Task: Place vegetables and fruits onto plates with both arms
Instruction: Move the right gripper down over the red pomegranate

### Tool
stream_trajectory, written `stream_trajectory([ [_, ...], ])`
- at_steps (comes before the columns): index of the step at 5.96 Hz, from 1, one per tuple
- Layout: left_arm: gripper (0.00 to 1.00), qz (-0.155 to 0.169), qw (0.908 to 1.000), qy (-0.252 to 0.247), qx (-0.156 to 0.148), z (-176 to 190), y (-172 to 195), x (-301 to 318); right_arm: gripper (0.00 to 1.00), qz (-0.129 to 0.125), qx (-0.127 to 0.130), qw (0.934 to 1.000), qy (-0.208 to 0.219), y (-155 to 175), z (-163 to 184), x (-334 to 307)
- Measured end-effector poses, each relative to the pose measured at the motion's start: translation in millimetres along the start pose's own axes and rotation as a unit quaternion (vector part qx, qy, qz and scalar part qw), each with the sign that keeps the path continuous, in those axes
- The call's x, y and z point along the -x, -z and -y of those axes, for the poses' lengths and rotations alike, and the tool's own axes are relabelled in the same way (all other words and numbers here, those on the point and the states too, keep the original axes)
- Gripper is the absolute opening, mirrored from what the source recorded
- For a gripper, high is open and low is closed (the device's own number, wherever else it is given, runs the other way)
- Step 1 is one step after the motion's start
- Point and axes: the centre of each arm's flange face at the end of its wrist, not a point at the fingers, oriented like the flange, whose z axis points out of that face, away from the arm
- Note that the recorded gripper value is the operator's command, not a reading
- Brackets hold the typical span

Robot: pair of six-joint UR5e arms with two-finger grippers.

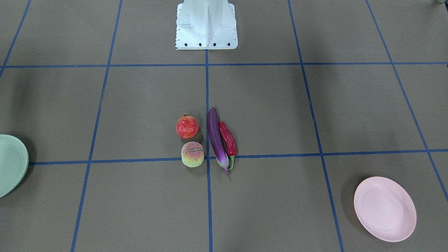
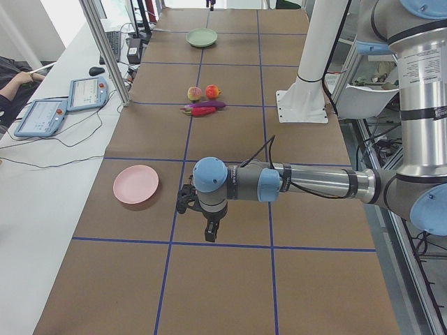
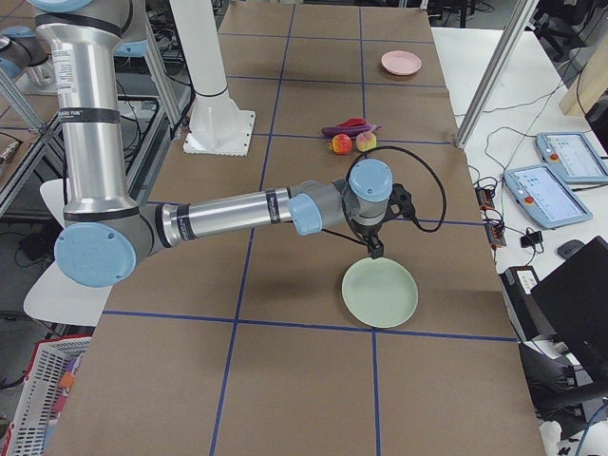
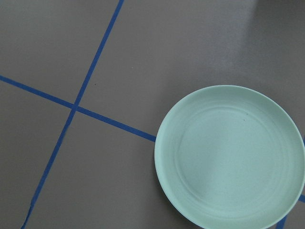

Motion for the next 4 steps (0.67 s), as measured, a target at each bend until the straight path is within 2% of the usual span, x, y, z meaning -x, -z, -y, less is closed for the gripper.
stream_trajectory([
  [1,1.00,0.000,1.0000,0.000,0.000,0.0,-0.4,0.5,1.00,0.018,0.006,0.9994,0.030,-22.8,41.1,48.2],
  [2,1.00,0.000,1.0000,0.001,0.001,-0.1,-0.7,0.8,1.00,0.024,0.015,0.9991,0.031,-55.7,85.9,118.0],
  [3,1.00,0.000,1.0000,0.001,0.001,0.0,-1.4,1.5,1.00,0.005,0.014,0.9998,0.016,-97.7,123.9,203.9],
  [4,1.00,-0.001,1.0000,0.002,0.002,0.3,-2.2,2.2,1.00,-0.016,0.002,0.9999,-0.003,-136.1,145.1,284.4],
])
